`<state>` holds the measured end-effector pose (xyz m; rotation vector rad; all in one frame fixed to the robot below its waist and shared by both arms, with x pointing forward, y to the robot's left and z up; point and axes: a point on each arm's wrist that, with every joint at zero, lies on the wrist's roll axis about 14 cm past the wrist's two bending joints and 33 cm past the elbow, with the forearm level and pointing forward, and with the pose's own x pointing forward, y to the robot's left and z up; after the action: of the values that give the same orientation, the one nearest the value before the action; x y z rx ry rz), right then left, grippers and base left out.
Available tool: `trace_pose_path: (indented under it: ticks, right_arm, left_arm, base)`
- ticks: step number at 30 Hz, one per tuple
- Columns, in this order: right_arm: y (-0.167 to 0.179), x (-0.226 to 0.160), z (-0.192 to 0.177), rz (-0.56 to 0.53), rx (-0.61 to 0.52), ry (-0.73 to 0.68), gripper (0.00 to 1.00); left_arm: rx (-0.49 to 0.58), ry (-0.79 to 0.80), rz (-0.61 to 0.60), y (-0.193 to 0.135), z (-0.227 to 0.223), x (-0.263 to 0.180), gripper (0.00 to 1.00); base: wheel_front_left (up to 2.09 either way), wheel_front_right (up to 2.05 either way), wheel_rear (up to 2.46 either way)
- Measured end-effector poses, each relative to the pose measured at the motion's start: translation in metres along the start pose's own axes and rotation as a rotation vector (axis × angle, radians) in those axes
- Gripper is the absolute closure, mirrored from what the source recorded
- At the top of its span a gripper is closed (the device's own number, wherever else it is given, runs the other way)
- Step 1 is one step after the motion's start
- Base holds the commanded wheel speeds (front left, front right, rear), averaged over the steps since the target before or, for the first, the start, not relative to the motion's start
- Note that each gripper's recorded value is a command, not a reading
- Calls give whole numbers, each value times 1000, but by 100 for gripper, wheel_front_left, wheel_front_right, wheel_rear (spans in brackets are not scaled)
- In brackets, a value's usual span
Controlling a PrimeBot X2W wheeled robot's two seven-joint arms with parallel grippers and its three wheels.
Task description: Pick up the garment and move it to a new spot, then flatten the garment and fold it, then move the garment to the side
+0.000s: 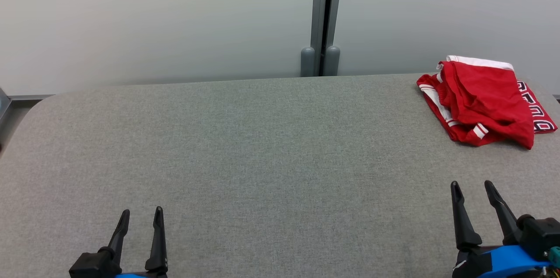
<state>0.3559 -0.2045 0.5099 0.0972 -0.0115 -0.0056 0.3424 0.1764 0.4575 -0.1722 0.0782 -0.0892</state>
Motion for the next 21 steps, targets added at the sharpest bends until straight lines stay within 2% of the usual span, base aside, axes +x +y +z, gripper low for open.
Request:
trace_pose_path:
  ticks: [10, 11, 16, 21]
  right_arm:
    - [4, 0, -5, 11, 13, 12, 0]
    - [4, 0, -7, 10, 14, 21, 100]
    - [3, -4, -25, 2, 27, 74, 100]
    - [1, -5, -31, -15, 113, 96, 100]
  left_arm:
    - [-1, 6, -1, 0, -2, -1, 0]
    - [-4, 14, 0, 0, -4, -2, 100]
    - [-25, 82, 13, -2, -27, -11, 100]
    - [-106, 105, 44, 2, -31, -13, 100]
  base:
    - [0, 0, 0]
    - [0, 0, 0]
    - [0, 0, 0]
    - [0, 0, 0]
